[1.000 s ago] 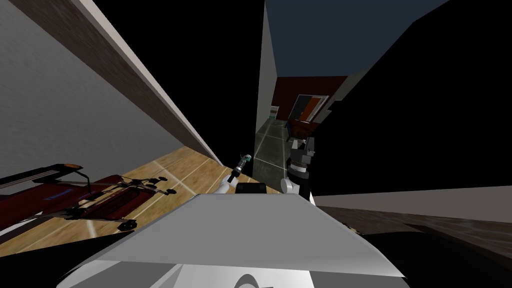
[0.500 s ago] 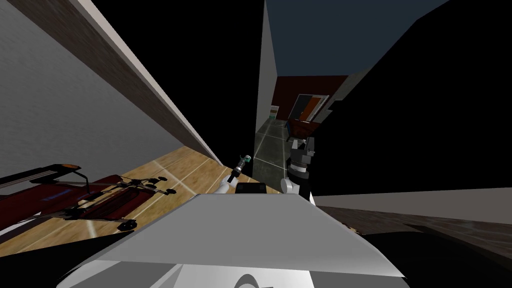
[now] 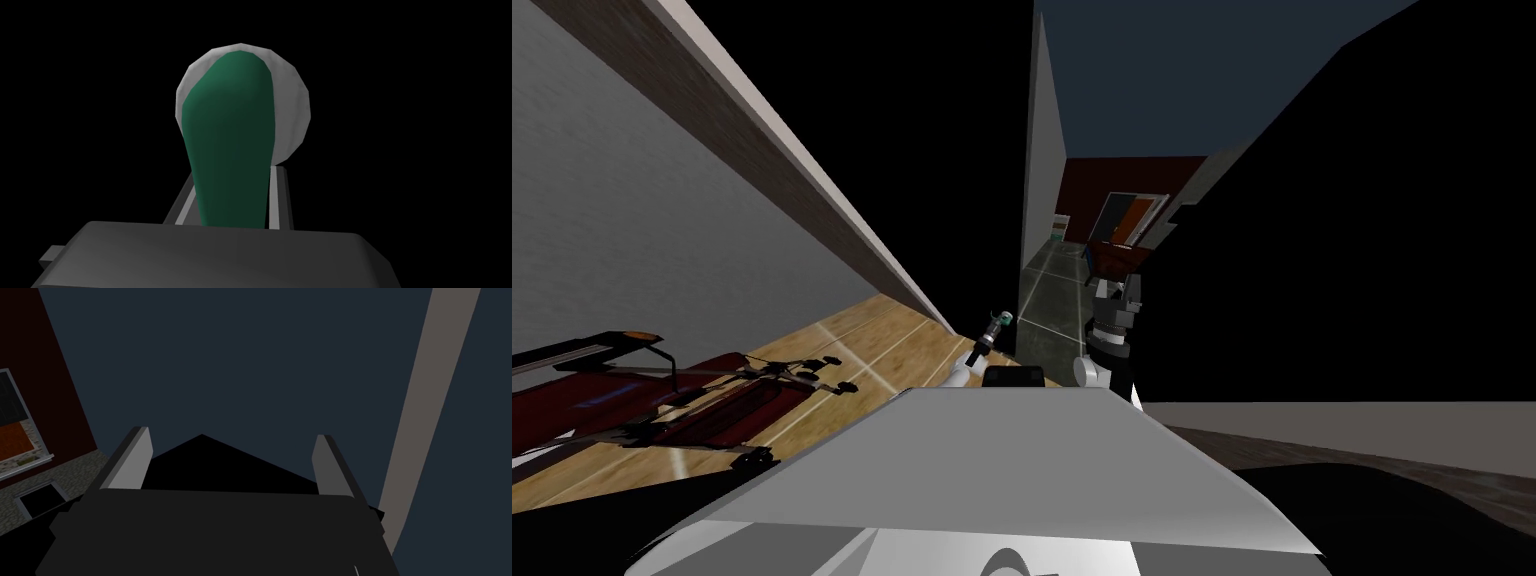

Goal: Push the door open

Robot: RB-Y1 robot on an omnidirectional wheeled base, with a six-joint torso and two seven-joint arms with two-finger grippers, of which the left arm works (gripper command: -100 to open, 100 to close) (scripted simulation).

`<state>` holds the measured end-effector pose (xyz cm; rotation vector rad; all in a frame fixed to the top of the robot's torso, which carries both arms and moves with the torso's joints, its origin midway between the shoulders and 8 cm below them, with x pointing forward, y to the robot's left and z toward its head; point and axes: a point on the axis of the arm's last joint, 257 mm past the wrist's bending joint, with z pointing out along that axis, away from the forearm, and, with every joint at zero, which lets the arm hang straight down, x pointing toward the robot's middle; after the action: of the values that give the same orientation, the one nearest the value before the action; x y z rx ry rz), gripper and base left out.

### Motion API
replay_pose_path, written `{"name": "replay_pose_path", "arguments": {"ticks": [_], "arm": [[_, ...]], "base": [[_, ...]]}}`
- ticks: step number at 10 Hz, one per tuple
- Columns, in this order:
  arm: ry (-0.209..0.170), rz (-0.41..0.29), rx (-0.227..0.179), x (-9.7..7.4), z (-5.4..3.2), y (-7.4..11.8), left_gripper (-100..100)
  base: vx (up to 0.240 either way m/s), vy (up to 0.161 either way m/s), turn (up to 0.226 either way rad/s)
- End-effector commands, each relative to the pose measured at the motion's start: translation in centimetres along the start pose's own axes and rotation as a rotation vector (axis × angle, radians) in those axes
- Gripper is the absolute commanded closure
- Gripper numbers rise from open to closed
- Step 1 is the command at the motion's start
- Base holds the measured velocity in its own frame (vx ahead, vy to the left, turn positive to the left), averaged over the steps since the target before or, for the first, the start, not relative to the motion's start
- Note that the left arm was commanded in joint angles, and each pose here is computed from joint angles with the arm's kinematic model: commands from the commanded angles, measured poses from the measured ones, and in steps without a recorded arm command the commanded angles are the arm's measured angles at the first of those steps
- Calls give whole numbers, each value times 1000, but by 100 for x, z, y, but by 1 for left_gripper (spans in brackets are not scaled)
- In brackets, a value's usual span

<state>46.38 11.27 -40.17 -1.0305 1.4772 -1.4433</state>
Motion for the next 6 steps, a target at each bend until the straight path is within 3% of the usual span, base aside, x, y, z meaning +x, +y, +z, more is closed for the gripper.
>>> {"name": "replay_pose_path", "arguments": {"ticks": [1, 6], "arm": [[-12, 7, 14, -102, 26, -76, 100], [-90, 18, 13, -455, -12, -81, 100]], "base": [[109, -59, 8], [151, -105, 46]]}}
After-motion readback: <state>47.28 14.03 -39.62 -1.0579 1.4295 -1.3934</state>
